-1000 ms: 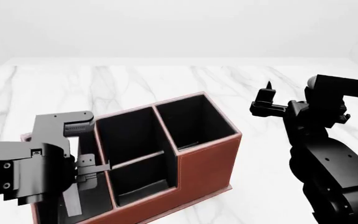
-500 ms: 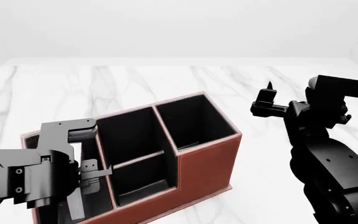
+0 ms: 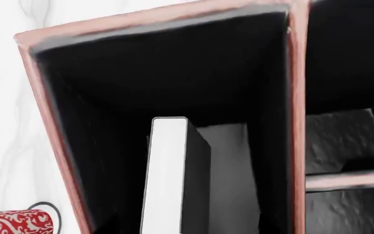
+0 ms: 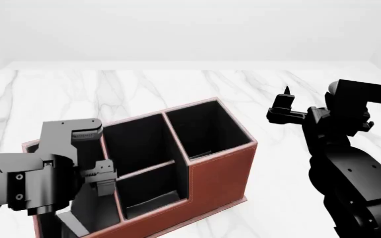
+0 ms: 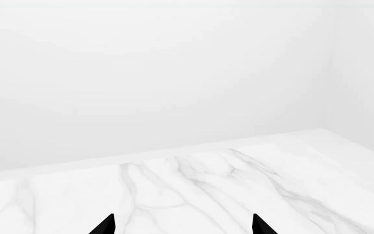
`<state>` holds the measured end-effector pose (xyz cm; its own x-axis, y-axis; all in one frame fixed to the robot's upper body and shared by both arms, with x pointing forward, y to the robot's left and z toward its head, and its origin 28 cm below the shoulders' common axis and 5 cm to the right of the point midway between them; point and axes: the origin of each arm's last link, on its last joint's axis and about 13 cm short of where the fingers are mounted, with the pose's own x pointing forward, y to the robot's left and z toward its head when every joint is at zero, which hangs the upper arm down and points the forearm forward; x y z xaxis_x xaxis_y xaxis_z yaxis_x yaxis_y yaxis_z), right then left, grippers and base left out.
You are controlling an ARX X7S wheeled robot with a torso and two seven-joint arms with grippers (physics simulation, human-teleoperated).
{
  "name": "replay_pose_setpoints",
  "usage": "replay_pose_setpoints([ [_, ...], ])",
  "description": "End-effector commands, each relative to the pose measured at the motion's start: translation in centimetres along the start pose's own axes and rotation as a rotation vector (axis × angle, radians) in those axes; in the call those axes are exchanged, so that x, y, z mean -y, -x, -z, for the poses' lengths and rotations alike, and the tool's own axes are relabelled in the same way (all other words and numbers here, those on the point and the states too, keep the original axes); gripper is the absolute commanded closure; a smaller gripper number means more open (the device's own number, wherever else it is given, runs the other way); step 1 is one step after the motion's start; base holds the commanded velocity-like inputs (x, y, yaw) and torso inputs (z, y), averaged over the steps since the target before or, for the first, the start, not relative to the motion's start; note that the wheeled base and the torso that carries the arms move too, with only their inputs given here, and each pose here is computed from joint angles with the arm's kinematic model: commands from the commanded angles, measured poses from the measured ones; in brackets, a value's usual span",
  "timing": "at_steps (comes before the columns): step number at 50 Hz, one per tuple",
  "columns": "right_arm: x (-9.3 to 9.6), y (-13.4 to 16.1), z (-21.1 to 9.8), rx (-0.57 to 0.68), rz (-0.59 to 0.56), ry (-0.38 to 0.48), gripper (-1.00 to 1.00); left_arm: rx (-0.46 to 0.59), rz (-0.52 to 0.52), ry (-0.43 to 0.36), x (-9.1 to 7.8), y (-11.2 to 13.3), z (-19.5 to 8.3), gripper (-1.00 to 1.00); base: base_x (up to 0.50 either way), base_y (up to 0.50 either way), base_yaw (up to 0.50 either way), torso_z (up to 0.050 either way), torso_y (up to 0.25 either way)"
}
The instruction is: Pick up the book and place it in the left compartment of the caddy.
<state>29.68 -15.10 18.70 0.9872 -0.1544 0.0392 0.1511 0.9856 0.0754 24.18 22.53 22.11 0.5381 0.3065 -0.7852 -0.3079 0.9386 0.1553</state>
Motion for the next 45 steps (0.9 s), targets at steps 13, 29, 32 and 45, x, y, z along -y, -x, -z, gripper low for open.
replay_pose_setpoints([
  [13,-0.1,0.0,-0.1,0.0,-0.003,0.0,-1.0,0.128,0.069,-0.002,-0.7,5.1,-1.5,-1.0,0.0,0.0,0.0,0.0,0.0],
  [29,-0.3,0.2,-0.5,0.01,-0.01,-0.001,-1.0,0.358,0.205,0.072,-2.8,14.6,-3.1,-1.0,0.0,0.0,0.0,0.0,0.0],
  [32,-0.3,0.3,-0.6,0.012,-0.011,-0.002,-1.0,0.36,0.211,0.067,-2.6,14.2,-3.0,-1.0,0.0,0.0,0.0,0.0,0.0],
  [45,-3.1,3.3,-2.5,0.281,-0.049,0.09,-1.0,0.874,0.331,0.05,1.0,7.5,-1.0,-1.0,0.0,0.0,0.0,0.0,0.0],
])
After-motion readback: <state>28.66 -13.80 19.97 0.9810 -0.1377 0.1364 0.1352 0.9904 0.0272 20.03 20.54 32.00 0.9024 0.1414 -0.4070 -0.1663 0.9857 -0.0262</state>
